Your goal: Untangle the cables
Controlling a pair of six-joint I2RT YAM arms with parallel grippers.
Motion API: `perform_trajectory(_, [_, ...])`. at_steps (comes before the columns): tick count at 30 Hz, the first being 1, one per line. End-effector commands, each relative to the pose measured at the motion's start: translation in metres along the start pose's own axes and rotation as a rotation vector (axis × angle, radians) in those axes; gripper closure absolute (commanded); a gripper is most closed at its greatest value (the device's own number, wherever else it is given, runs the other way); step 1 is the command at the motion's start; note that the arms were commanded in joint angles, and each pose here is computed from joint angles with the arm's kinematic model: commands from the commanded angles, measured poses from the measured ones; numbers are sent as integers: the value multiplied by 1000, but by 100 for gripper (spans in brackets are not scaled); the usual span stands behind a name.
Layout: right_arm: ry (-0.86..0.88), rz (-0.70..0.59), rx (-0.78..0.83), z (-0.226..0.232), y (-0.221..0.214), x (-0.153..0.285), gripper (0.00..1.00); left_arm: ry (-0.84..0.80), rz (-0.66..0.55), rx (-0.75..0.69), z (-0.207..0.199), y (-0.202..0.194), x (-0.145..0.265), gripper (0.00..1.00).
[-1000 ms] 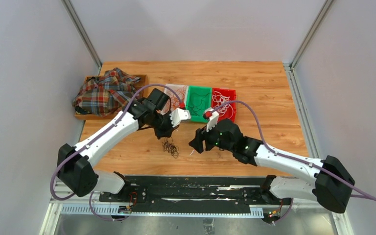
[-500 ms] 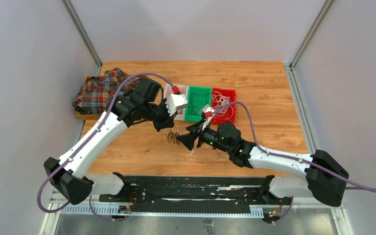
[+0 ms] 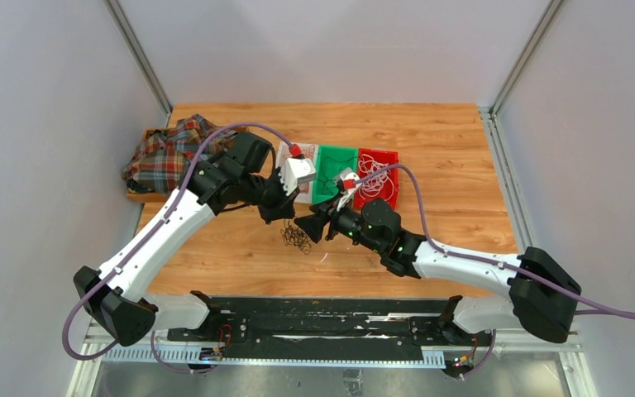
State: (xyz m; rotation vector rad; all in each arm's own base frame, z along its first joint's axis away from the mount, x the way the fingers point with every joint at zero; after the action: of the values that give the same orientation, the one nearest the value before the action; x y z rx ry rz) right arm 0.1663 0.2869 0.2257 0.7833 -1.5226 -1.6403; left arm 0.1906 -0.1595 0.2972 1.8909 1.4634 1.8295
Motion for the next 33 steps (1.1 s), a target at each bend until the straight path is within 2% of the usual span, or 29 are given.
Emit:
perform_trajectory(1, [-26,-20,-14,3,12,-11,41,-14,-54,-9,-8,7,14,100])
perform_trajectory(9, [-104,4,-8,-3,0,-24,44,-49,-90,12,-17,13,24,100])
perform_trajectory(14, [-112,-97,-2,-1,8,-32,42,-91,-106,33,-23,19,28,100])
perform_trajectory(20, [-117,-116,19,2,8,-43,42,-149,-106,52,-30,24,31,100])
perform_trajectory(24, [-144,-70,45,-3,-11,-47,44,-163,-130,41,-35,36,42,100])
perform_trajectory(28, [-202,-41,45,-12,-45,-39,49,-163,-199,12,-45,57,65,100])
perform_trajectory(33, [-232,26,27,-17,-78,-25,51,-140,-271,-26,-54,72,89,100])
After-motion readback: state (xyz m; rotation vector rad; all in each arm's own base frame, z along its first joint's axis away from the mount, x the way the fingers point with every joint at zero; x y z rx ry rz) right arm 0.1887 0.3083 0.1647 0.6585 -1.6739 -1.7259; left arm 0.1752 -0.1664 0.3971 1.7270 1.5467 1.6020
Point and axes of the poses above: each gripper's point midway between its finger pads, its own x axis back along the fingers, its own z axis along the line the jaws close on, y = z × x, the point moved 9 cm from there along x, back along the fingers, and after that the axes turned 14 degrees about x, right-handed, at the moved point
